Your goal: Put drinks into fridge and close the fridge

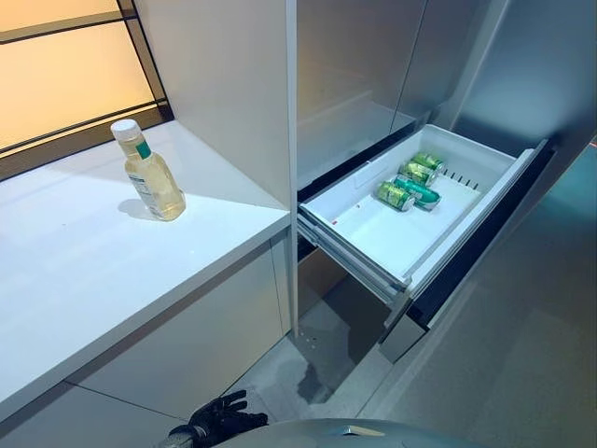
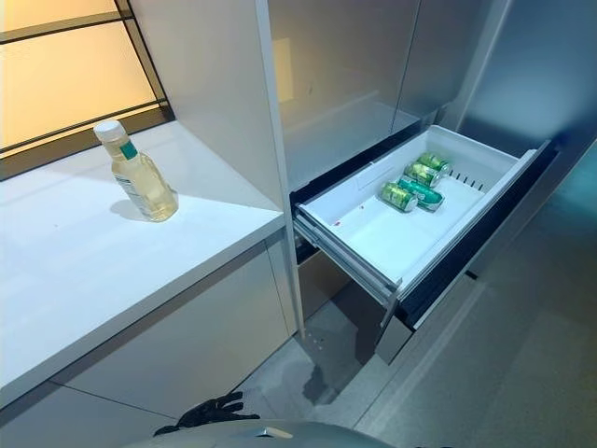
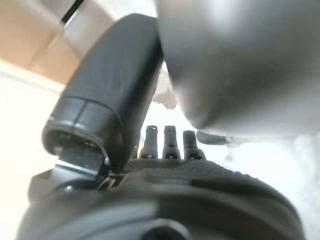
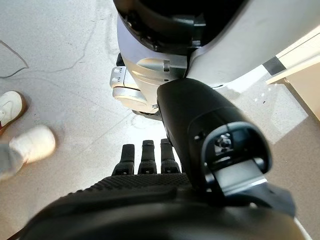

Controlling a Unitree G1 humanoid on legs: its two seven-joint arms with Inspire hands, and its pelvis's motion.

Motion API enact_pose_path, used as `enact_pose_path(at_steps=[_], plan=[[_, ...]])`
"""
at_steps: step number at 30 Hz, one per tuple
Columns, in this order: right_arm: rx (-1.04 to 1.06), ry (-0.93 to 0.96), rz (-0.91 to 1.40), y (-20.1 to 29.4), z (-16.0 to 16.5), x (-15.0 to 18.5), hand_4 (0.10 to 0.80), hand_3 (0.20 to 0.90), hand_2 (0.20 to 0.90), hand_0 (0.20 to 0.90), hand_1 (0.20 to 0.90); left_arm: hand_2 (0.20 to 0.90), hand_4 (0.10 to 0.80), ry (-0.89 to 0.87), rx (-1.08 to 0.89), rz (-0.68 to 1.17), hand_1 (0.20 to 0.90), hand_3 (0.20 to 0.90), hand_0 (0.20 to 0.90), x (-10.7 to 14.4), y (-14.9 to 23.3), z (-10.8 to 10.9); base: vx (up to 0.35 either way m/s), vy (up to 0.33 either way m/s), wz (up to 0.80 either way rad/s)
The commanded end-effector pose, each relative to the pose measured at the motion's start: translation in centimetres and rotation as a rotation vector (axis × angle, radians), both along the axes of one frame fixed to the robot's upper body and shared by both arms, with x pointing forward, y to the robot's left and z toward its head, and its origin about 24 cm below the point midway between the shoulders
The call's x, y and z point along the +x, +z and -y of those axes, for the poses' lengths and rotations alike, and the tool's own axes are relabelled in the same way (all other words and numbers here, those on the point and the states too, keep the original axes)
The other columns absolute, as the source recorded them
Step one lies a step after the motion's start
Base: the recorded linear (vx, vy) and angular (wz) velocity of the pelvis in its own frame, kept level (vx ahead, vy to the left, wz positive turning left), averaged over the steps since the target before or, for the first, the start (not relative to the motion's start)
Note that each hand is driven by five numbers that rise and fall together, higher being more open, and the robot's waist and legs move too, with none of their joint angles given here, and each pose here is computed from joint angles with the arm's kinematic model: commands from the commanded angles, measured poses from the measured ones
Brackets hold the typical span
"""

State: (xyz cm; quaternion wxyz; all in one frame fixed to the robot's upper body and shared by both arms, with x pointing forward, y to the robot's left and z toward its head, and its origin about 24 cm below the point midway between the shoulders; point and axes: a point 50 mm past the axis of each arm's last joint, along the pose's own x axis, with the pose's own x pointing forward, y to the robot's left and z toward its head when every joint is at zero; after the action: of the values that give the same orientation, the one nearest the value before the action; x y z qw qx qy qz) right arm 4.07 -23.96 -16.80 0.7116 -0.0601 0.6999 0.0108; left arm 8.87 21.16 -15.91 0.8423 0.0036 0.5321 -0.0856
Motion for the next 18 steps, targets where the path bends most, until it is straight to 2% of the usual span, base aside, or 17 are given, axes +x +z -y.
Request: enact_pose_path(at_steps=[1,4,8,18], plan=[[0.073,0.020,0.038,0.0,-1.3,2.3,0.800,0.900,0.900,0.900,0.900,0.900,0.800,-0.180,-0.059,0.265,0.900,0.900,0.900,6.4,2.1,3.1,0.000,0.000,0.00],[0.072,0.031,0.039,0.1,-1.0,2.5,0.800,0.900,0.900,0.900,0.900,0.900,0.800,-0.236,-0.071,0.362,0.900,0.900,0.900,8.2,3.3,3.7,0.000,0.000,0.00],[0.070,0.046,0.045,0.3,-0.6,2.9,0.800,0.900,0.900,0.900,0.900,0.900,0.800,-0.499,0.004,0.506,0.900,0.900,0.900,10.4,5.2,5.0,0.000,0.000,0.00],[0.059,0.078,0.047,0.4,-0.5,3.4,0.800,0.900,0.900,0.900,0.900,0.900,0.800,-0.559,0.008,0.808,0.900,0.900,0.900,15.2,10.6,7.1,-0.002,0.003,-0.01]])
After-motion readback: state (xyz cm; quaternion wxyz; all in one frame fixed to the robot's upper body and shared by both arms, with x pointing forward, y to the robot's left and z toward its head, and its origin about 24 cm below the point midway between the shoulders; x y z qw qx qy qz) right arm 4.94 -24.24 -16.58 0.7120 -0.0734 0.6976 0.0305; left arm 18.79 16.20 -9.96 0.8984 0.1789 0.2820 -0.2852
